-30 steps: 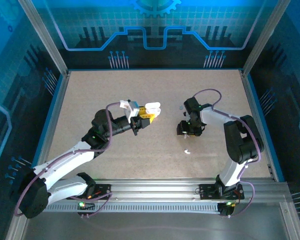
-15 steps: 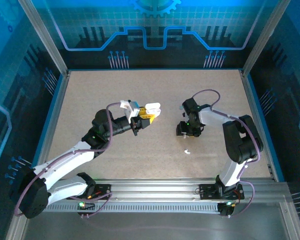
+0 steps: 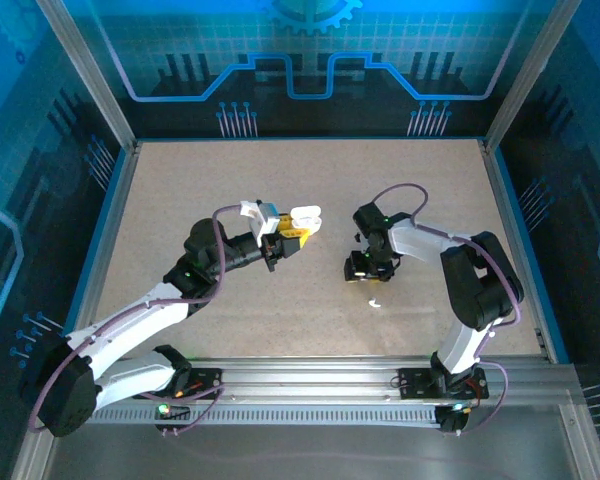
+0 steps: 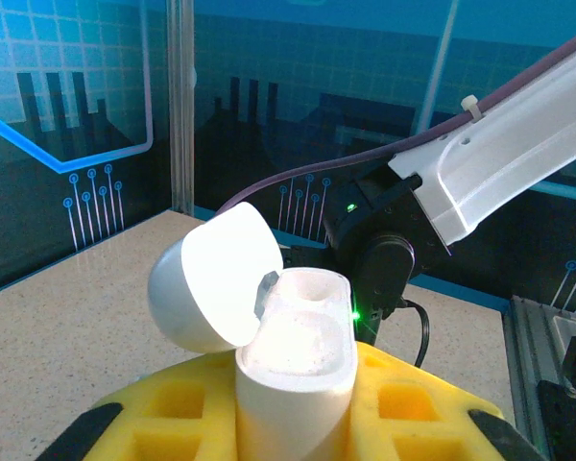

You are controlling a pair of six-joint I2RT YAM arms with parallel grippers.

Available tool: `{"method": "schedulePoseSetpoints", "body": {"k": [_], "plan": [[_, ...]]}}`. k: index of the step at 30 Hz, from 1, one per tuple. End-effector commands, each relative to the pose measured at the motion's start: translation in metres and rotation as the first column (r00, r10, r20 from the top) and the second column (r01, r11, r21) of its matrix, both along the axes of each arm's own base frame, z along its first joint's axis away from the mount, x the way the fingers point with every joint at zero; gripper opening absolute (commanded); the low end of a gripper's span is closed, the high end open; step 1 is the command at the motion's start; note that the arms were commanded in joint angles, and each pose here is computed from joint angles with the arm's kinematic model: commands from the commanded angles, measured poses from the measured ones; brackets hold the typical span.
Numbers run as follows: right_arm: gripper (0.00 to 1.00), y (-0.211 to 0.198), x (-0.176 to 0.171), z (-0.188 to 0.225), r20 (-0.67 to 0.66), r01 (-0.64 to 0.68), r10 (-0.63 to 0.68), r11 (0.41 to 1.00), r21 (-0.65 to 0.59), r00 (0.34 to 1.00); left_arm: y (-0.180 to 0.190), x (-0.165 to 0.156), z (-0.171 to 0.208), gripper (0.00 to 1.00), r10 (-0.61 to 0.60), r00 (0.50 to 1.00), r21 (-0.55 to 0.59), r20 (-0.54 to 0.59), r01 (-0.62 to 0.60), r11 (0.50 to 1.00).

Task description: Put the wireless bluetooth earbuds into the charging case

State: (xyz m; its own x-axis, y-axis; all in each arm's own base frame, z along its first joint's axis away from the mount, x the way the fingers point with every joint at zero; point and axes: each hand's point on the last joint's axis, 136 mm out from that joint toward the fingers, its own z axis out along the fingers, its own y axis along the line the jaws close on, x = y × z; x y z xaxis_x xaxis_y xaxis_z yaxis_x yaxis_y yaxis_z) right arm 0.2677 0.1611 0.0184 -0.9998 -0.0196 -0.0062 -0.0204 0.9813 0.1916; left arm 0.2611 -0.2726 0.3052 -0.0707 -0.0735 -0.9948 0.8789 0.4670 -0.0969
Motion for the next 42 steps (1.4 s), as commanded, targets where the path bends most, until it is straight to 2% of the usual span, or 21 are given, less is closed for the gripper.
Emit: {"method": "schedulePoseSetpoints", "body": {"k": [1,5,10,15,42], "plan": [[0.58,-0.007,-0.005,0.01,-0.014,0.011,-0.011,0.998,-0.055,1.0,0.002,-0.003,0.014,0.22,0.007,0.999,-0.022,0.037,-0.007,1.0],[0.56,-0.01,0.002,0.017,0.013,0.03,-0.029,0.997,-0.077,0.999,0.002,-0.003,0.013,0.22,0.012,0.999,-0.021,0.038,-0.012,1.0],[0.54,0.001,0.013,0.016,0.022,0.069,-0.068,0.997,-0.031,0.997,0.003,-0.004,0.013,0.22,0.011,0.999,-0.021,0.039,-0.011,1.0],[0.51,-0.002,0.022,0.012,0.023,0.085,-0.084,0.994,-0.066,0.996,0.005,-0.005,0.013,0.22,0.017,0.999,-0.02,0.043,-0.016,1.0],[0.41,0.002,0.028,0.004,0.009,0.016,-0.015,0.996,-0.088,1.0,0.006,-0.005,0.012,0.22,0.023,0.999,-0.02,0.039,-0.023,1.0]]}}
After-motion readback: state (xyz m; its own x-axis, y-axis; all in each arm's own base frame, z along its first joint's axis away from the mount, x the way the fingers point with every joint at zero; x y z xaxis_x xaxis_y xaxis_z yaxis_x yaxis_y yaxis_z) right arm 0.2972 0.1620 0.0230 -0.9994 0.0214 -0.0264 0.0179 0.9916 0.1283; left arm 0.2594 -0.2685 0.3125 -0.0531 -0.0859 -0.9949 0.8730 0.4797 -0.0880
